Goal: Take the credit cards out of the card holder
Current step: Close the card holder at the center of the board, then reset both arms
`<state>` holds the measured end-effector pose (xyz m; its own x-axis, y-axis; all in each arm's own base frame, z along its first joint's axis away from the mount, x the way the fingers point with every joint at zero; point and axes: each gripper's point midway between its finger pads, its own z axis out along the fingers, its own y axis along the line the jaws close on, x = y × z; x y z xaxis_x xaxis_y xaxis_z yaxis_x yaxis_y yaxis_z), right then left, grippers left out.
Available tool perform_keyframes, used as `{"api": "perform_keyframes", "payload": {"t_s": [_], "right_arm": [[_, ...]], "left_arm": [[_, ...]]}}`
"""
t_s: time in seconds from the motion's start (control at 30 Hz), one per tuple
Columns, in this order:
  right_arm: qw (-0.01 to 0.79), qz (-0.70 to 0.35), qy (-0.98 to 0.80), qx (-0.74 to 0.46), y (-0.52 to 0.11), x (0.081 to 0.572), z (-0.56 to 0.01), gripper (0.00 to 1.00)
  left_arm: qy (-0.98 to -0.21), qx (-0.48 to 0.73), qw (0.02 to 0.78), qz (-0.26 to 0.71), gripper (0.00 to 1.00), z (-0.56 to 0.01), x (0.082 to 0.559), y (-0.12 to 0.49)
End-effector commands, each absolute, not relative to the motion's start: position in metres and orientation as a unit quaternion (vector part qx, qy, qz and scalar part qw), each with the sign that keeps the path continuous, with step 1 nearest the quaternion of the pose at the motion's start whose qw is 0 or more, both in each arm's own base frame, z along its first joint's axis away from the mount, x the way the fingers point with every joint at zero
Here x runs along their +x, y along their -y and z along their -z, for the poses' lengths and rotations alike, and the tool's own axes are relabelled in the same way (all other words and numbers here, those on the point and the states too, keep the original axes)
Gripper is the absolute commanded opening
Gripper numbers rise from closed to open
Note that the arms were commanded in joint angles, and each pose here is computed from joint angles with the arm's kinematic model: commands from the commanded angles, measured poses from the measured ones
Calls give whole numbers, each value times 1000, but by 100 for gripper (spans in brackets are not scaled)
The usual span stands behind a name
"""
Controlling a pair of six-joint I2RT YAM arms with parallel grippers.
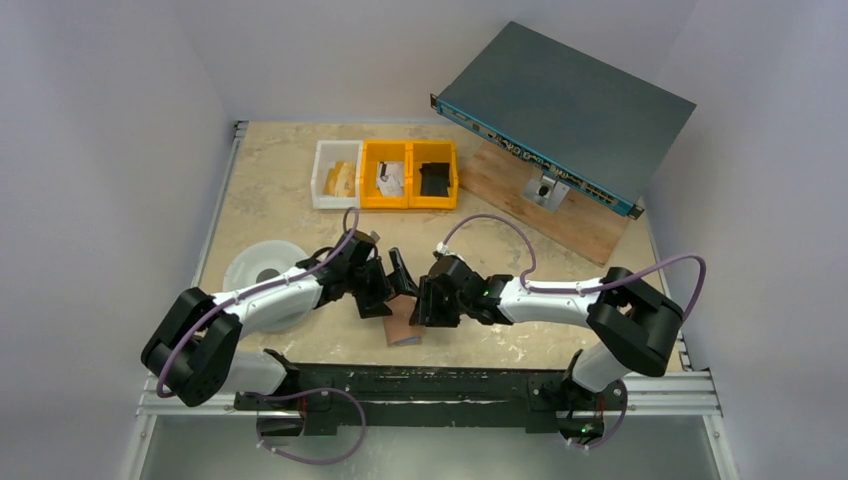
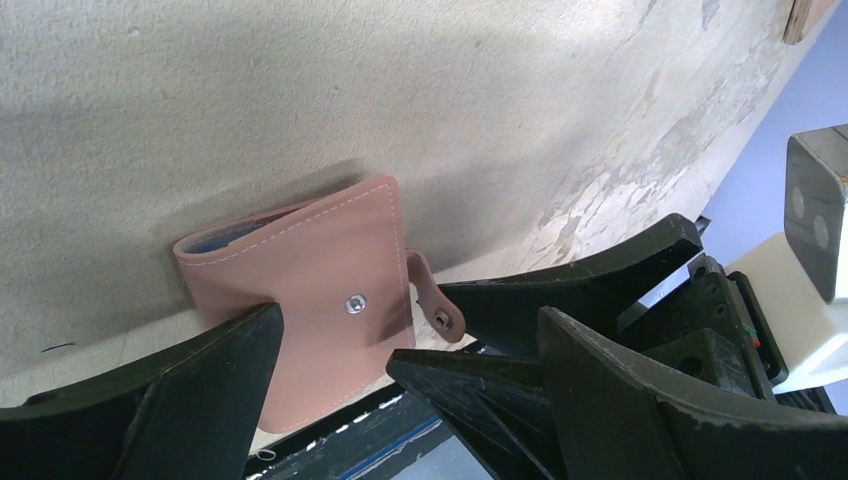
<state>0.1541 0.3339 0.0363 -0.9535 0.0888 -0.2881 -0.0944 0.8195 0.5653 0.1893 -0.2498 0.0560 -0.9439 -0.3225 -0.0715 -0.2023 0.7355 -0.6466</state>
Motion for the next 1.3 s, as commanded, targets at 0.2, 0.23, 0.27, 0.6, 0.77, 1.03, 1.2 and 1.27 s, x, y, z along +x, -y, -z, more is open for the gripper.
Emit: {"api": "perform_keyframes", "payload": {"t_s": [0.2,0.23,0.27,0.6,0.77,1.03,1.2,1.27], "right_arm": [[193,-350,-917,-10,-348,163,-77,47],[195,-348,-917,-10,-345,163,-78,48],[199,-348,-916,-9,-343,163,-82,49],[271,-349,-897,-13,-318,171,-142,60],[307,-369,-877,-7,-310,175,-181,80],[393,-385,-835,8,-296,193,-245,99],[441,-389,-808,29,-284,203,-276,99],[454,-391,-800,35,-281,207,-286,99]], "left_arm": [[-917,-77,115,374,100,-103,195,269],[-917,-74,119,374,100,-107,197,268],[-917,-71,123,374,100,-111,197,268],[-911,-40,182,368,100,-160,206,256],[-902,-29,245,355,100,-194,213,232],[-901,-14,344,263,100,-237,215,178],[-896,-16,384,220,100,-252,212,151],[-896,-17,392,209,100,-255,210,143]]}}
